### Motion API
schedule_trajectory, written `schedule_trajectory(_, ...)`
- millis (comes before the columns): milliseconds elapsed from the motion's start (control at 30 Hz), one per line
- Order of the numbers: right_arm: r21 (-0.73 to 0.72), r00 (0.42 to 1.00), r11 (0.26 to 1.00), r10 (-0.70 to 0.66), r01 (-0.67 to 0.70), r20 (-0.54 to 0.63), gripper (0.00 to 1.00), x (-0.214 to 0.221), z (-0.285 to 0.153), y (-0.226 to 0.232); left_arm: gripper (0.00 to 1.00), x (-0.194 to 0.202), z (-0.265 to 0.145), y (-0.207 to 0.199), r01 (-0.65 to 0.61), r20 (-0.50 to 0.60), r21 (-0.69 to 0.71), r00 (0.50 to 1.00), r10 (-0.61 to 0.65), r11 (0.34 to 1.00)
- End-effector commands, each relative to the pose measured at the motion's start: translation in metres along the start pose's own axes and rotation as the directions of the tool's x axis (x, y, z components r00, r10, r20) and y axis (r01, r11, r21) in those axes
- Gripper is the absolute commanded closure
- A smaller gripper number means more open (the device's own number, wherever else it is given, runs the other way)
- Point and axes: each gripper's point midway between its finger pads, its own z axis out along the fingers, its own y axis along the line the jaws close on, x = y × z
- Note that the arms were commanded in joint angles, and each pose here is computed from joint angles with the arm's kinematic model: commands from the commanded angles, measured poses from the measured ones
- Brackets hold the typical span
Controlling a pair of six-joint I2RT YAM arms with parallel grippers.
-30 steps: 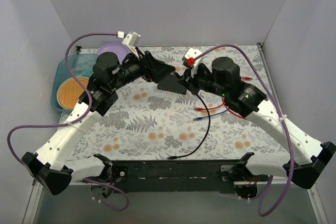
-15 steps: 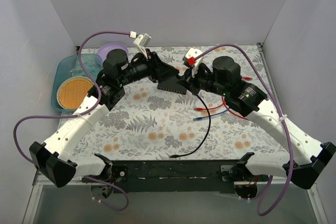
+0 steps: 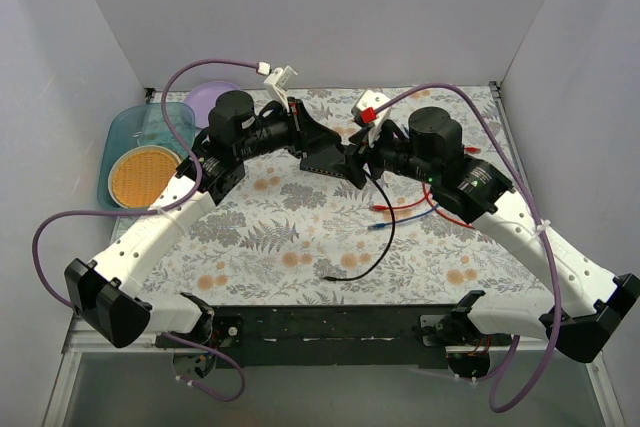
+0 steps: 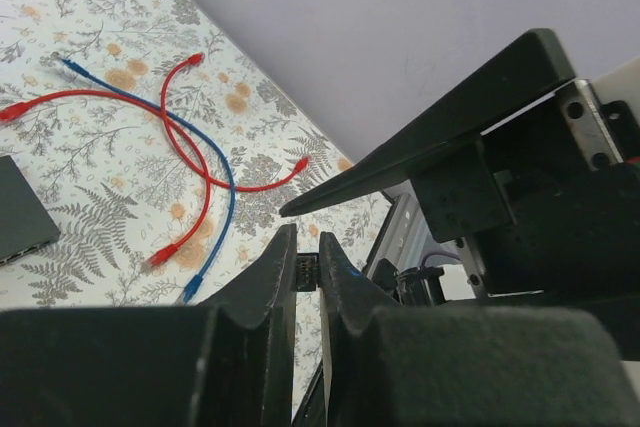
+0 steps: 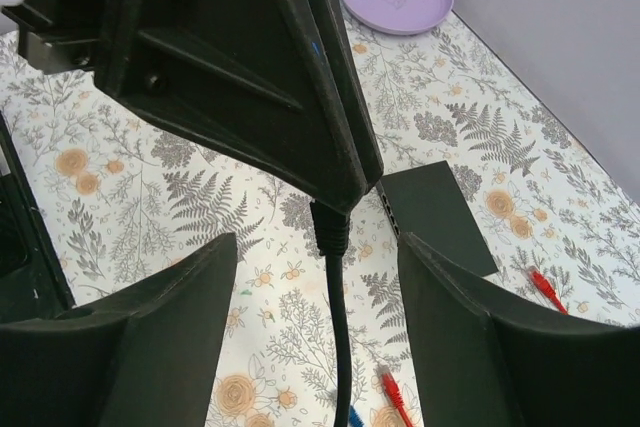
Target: Insert the plug into the switch port
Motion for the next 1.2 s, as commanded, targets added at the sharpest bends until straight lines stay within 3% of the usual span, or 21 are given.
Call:
schedule_trajectory(0, 0.031, 0.991, 0.999, -0.046, 0.042, 0.128, 0.27, -0.039, -0.016, -0.004, 1.0, -0.016, -0.005, -0.01, -0.02, 0.033, -0.006, 0.999, 0.02, 1.0)
schedule_trajectory(300, 0.031, 0.996, 0.999, -0.041, 0.038, 0.081, 0.35, -0.026, -0.006, -0.006, 1.0, -0.016, -0.005, -0.013, -0.015, 0.027, 0.007, 1.0, 0.015, 1.0)
schedule_trajectory(633, 0.071, 0.997, 0.997, -0.044, 0.039, 0.063, 0.55, -0.02, -0.003, -0.013, 1.0, -0.012, -0.006, -0.019, -0.018, 0.002, 0.045, 1.0, 0.018, 0.999)
schedule_trajectory(733, 0.075, 0.998, 0.997, -0.038, 0.034, 0.059, 0.72, -0.019, -0.002, -0.014, 1.0, -0.011, -0.005, -0.019, -0.015, -0.002, 0.045, 1.0, 0.015, 0.999)
schedule_trajectory(767, 0.077, 0.998, 0.997, -0.035, 0.031, 0.054, 0.83, -0.018, -0.001, -0.015, 1.0, -0.011, -0.005, -0.019, -0.016, -0.002, 0.048, 1.0, 0.016, 0.999)
schedule_trajectory(867, 0.077, 0.999, 0.997, -0.03, 0.027, 0.045, 0.99, -0.016, 0.001, -0.016, 1.0, -0.01, -0.006, -0.021, -0.014, -0.008, 0.057, 1.0, 0.015, 0.998)
schedule_trajectory(1067, 0.079, 0.998, 0.997, -0.028, 0.024, 0.048, 0.99, -0.014, 0.001, -0.016, 0.98, -0.011, -0.007, -0.02, -0.02, -0.009, 0.05, 1.0, 0.021, 0.999)
schedule_trajectory(1100, 0.084, 0.998, 0.996, -0.029, 0.025, 0.049, 0.99, -0.014, 0.002, -0.016, 0.86, -0.01, -0.006, -0.019, -0.021, -0.01, 0.045, 1.0, 0.021, 0.999)
schedule_trajectory(1133, 0.086, 0.999, 0.996, -0.026, 0.022, 0.046, 0.99, -0.012, 0.002, -0.017, 0.67, -0.01, -0.006, -0.017, -0.027, -0.007, 0.034, 1.0, 0.027, 0.999)
schedule_trajectory(1167, 0.091, 0.999, 0.996, -0.024, 0.02, 0.046, 0.99, -0.012, 0.001, -0.017, 0.21, -0.011, -0.006, -0.013, -0.029, 0.001, 0.016, 1.0, 0.029, 0.999)
